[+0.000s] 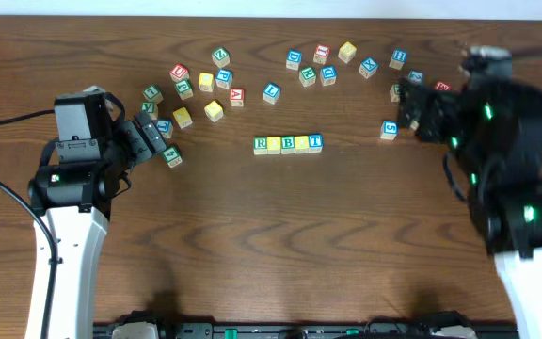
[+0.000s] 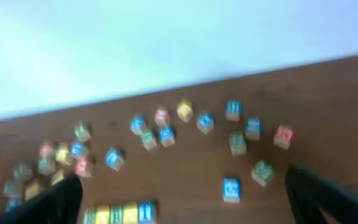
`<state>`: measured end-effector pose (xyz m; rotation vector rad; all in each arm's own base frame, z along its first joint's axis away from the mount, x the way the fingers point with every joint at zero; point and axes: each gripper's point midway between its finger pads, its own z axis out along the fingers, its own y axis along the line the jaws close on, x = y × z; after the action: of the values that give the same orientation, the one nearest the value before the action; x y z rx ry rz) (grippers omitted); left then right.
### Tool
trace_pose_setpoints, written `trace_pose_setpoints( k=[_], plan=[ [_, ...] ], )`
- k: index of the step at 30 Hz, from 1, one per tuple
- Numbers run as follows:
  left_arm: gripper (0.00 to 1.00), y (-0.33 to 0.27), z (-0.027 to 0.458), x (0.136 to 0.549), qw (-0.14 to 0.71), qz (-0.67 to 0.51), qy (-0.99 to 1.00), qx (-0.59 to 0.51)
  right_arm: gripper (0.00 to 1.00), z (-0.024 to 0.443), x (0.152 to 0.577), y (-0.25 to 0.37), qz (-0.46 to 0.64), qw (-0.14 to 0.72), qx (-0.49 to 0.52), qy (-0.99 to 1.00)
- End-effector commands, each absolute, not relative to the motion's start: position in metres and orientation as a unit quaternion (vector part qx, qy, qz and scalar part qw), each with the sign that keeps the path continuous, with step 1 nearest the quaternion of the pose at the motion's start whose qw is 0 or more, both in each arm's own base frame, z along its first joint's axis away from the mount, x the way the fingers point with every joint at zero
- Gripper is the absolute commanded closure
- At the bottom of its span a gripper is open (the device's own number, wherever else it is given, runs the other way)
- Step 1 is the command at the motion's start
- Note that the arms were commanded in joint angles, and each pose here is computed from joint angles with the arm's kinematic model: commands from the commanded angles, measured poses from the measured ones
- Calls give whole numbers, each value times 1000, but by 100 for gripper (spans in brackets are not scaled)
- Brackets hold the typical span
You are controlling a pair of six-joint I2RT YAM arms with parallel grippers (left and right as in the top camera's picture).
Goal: Spell out ROBOT
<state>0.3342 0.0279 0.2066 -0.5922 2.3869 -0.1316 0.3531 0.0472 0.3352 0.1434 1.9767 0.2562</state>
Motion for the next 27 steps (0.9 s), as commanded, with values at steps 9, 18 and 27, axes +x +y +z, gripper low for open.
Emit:
trace_pose_setpoints(
  k=[9, 18, 27],
  plan=[
    [1, 31, 208, 336, 335, -47, 913, -230, 1, 282, 289, 20, 113, 666, 82, 733],
    [1, 31, 208, 336, 335, -47, 913, -230, 1, 218, 259, 18, 123, 716, 79, 683],
    [1, 31, 208, 336, 335, -47, 913, -230, 1, 182, 251, 18, 127, 704, 79, 695]
  ],
)
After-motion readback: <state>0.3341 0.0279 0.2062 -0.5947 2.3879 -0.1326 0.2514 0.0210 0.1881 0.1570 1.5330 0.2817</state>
